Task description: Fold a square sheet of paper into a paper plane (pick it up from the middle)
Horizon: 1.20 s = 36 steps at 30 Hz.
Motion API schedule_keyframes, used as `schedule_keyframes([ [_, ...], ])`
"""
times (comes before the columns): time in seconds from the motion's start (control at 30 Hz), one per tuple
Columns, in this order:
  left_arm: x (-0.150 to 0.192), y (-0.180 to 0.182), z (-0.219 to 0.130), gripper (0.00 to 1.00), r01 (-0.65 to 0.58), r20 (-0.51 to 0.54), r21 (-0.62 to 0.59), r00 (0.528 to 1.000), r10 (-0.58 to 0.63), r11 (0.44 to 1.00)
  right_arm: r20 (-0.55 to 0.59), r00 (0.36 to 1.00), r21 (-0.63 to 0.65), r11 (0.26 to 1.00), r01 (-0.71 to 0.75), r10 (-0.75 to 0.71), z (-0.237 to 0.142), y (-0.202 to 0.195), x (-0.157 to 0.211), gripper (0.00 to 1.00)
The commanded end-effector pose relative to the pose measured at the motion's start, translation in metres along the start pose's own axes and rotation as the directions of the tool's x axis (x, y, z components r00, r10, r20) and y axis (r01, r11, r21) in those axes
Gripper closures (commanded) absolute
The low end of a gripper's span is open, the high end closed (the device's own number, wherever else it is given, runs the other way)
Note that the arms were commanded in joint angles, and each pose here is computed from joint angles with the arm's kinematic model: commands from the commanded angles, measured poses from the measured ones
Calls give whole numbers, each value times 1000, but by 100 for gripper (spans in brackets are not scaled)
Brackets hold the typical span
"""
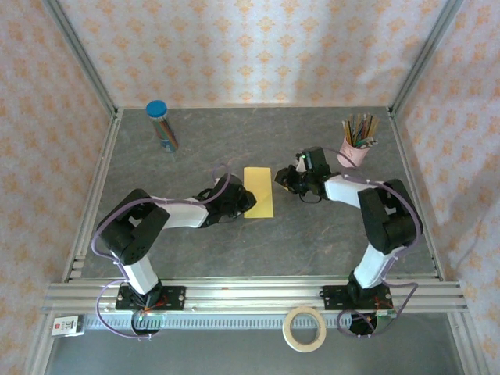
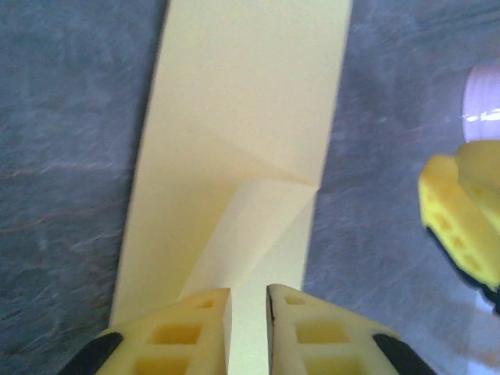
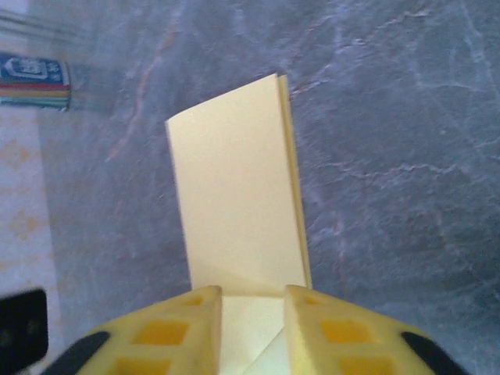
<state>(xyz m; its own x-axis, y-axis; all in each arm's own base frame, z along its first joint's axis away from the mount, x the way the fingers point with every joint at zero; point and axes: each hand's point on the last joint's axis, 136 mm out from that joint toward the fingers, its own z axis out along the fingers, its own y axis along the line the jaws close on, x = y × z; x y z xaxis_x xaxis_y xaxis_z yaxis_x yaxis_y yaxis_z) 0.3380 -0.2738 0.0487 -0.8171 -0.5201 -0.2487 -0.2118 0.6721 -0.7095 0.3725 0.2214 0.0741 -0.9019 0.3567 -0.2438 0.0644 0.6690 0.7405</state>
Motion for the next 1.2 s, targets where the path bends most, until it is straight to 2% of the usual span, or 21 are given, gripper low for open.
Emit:
schedule_keyframes([
  [0.0, -22, -29, -9, 73, -15, 80, 73, 997, 9, 997, 3, 1000, -62, 998, -30, 31, -9, 7, 7, 66],
  [0.13, -27, -27, -6, 67, -9, 104, 67, 995, 2, 998, -5, 997, -76, 994, -77, 77, -12, 3, 18, 61],
  [0.33, -24, -4, 5, 67, 3, 95, 11, 995, -4, 1000, -25, 994, -86, 990, -109, 107, -8, 8, 28, 58],
  [0.63, -16, 21, 11, 68, 51, 95, -1, 994, -51, 999, -74, 989, -75, 988, -136, 131, 9, 15, 46, 59],
  [1.17, -6, 47, 14, 73, 122, 85, -30, 989, -119, 992, -90, 987, 11, 991, -132, 133, 29, 4, 49, 64],
])
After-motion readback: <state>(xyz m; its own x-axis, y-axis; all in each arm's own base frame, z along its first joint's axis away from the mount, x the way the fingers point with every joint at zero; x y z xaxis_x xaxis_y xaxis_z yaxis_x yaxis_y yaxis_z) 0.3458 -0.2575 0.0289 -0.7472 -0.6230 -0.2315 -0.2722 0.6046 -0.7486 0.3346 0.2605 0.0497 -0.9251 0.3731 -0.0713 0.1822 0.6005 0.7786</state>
